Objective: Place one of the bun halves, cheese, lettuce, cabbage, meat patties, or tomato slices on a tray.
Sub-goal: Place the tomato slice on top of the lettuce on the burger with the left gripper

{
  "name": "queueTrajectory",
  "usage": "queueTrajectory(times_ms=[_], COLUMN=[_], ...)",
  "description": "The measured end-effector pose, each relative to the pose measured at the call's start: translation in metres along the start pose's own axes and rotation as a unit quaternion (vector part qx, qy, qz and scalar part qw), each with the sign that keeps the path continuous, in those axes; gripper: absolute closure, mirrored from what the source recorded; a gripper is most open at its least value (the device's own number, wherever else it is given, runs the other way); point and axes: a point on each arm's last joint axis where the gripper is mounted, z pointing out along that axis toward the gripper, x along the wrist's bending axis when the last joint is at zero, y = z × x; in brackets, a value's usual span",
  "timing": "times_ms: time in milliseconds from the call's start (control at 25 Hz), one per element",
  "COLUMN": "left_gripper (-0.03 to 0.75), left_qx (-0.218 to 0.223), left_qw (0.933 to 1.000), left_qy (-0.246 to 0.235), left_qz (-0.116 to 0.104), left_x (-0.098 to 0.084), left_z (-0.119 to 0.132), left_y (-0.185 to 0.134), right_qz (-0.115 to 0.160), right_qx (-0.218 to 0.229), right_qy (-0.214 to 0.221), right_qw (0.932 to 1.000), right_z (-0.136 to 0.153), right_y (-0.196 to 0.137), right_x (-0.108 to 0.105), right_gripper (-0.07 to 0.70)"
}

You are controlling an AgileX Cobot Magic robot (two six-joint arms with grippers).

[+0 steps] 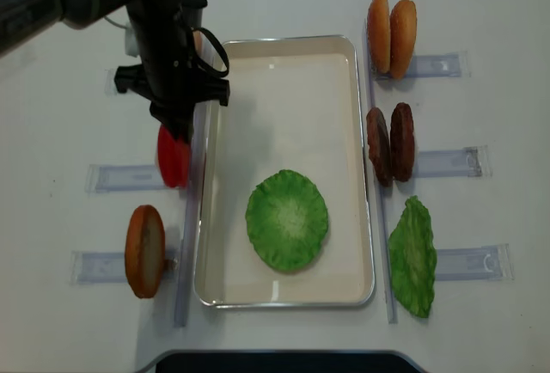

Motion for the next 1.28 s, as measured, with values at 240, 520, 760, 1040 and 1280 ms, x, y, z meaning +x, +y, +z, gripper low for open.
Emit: queueTrajectory(times_ms=[240,520,760,1040,1280], left_gripper=[0.658,0.658,0.659,0.659,0.659], left_qx=[-0.038,-0.084,-0.091,-0.088,-0.076], left_qw=[0.9992,0.9957,0.9948,0.9936,0.9918], left_qy=[-0.015,-0.036,-0.026,-0.057,-0.092], left_qz=[-0.004,-0.015,-0.036,-0.044,-0.044], left_x=[0.006,0.015,0.028,0.031,0.025], left_z=[-0.029,-0.065,-0.072,-0.075,-0.063], left_y=[-0.009,-0.026,-0.052,-0.075,-0.082], right_qz=[0.000,0.000,0.000,0.000,0.001], right_qx=[0.000,0.000,0.000,0.000,0.000], right_qy=[0.000,0.000,0.000,0.000,0.001], right_qw=[1.0000,1.0000,1.0000,1.0000,1.0000], right_z=[0.000,0.000,0.000,0.000,0.000], right_y=[0.000,0.000,0.000,0.000,0.000], right_x=[0.000,0.000,0.000,0.000,0.000], right_gripper=[0.160,0.160,0.160,0.160,0.160])
